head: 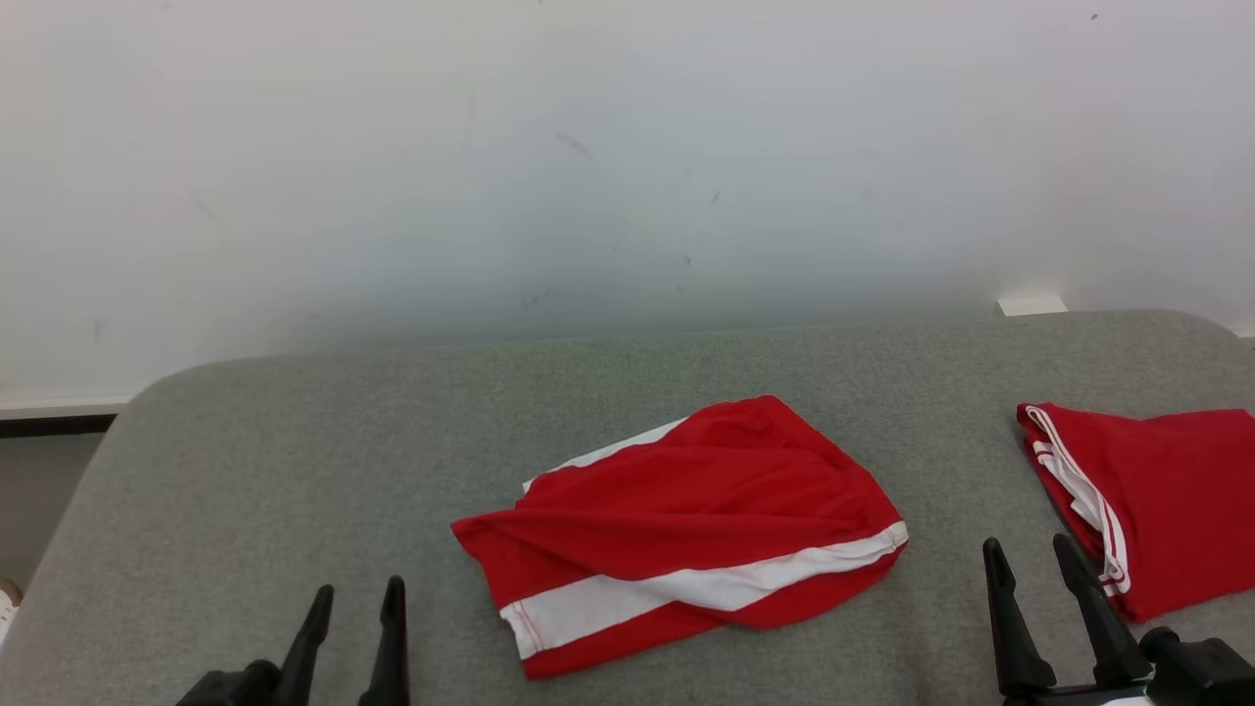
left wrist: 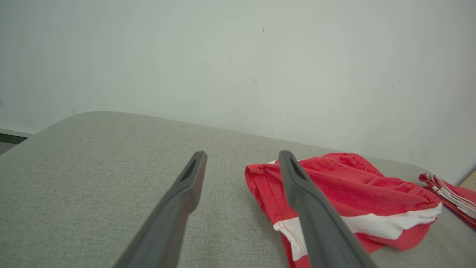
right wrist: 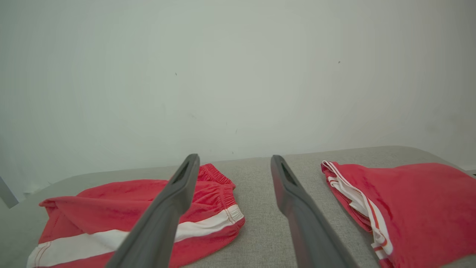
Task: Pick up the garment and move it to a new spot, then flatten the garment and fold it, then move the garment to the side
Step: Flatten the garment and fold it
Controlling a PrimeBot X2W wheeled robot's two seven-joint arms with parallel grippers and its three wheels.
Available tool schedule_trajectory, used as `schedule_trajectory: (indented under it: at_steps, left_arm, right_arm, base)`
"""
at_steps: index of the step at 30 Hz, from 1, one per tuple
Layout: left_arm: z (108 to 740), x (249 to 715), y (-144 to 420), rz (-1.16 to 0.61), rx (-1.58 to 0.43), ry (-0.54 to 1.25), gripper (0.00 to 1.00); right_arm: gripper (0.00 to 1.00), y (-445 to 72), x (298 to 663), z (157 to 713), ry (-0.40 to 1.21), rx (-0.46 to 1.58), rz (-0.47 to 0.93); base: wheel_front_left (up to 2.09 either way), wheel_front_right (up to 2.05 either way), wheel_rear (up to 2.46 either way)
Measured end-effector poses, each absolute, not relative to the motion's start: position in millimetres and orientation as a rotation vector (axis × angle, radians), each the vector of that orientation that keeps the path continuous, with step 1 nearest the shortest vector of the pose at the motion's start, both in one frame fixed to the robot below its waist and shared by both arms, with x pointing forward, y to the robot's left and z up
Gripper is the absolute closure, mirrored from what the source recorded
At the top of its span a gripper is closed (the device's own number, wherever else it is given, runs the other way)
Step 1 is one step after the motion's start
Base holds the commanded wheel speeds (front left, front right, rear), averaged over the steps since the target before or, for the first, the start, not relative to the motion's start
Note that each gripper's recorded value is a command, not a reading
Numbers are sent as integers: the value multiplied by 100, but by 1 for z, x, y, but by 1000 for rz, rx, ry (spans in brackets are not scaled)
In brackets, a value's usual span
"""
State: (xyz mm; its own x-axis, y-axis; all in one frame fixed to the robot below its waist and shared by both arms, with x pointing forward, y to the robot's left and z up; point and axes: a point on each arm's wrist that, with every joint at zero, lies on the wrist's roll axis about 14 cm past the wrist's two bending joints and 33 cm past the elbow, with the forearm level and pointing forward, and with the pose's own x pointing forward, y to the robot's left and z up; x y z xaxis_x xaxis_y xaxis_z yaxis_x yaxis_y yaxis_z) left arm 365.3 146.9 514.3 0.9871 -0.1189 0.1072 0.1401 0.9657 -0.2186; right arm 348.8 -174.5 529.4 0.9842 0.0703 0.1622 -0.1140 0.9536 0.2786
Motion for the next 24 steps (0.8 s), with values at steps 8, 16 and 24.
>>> schedule_trajectory:
  at_steps: [8, 16, 24]
  left_arm:
    - [496, 364, 125, -195, -246, -30, 0]
    - [474, 367, 88, -300, -283, 98, 0]
    - [453, 372, 65, -376, -270, 237, 0]
  right_arm:
    - [0, -162, 353, 499, -20, 210, 164]
    - [0, -152, 383, 482, 112, 146, 246]
    - [0, -139, 406, 450, 306, 73, 332]
  base:
    - [0, 0, 0]
    - [0, 0, 0]
    - [0, 0, 0]
